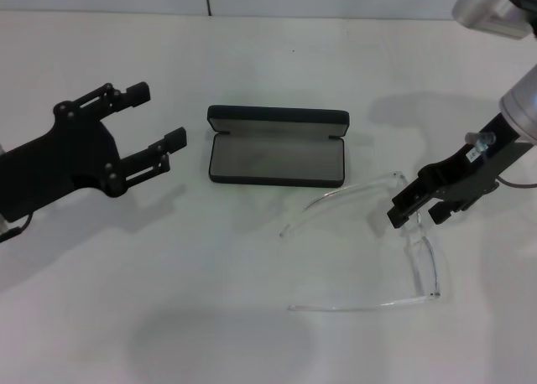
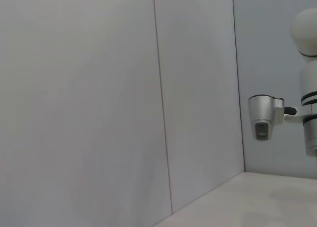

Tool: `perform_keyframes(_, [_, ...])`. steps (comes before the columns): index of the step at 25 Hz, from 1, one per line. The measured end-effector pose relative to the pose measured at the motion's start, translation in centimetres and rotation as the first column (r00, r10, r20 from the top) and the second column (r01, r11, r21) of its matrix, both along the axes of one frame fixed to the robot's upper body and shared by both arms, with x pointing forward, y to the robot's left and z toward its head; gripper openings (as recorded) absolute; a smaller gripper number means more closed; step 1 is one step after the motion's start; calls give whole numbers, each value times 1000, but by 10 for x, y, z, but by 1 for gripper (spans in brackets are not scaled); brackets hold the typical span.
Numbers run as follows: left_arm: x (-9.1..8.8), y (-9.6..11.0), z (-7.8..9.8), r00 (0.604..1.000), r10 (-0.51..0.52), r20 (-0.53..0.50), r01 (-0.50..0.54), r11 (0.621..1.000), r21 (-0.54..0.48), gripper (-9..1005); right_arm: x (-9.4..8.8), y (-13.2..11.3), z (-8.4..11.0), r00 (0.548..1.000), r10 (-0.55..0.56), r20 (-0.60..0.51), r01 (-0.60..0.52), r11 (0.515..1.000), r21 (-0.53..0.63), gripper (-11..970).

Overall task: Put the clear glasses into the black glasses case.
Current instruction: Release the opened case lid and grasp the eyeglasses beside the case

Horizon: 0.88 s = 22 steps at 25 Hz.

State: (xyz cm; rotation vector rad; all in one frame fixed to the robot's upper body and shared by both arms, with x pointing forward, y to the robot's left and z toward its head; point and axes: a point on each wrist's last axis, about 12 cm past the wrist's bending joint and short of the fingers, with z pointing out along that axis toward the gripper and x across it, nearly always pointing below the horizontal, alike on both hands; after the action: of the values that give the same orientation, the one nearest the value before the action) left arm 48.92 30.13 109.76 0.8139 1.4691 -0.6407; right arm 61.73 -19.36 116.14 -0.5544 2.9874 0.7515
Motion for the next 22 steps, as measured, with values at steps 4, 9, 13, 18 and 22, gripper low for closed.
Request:
perform_keyframes(4, [5, -3, 0, 1000, -7, 0, 7, 1000, -10, 731, 2, 3, -7, 1000, 5, 25, -4, 999, -35, 763])
perform_keyframes(9, [7, -5, 0, 1000, -12, 8, 13, 1000, -7, 732, 1, 2, -16, 1000, -6, 17, 7, 999, -37, 736])
perform_keyframes(13, [7, -5, 0, 1000, -12, 7, 12, 1000, -7, 731, 0, 2, -19, 1000, -2, 12, 2, 999, -43, 698])
perform_keyframes(18, [7, -5, -1, 1000, -12, 4, 12, 1000, -5, 731, -2, 4, -19, 1000, 23, 10, -22, 998, -57, 665])
perform_keyframes(22, [6, -5, -2, 1000, -10, 3, 10, 1000, -5, 732, -4, 3, -18, 999, 52, 2, -52, 997, -61, 642])
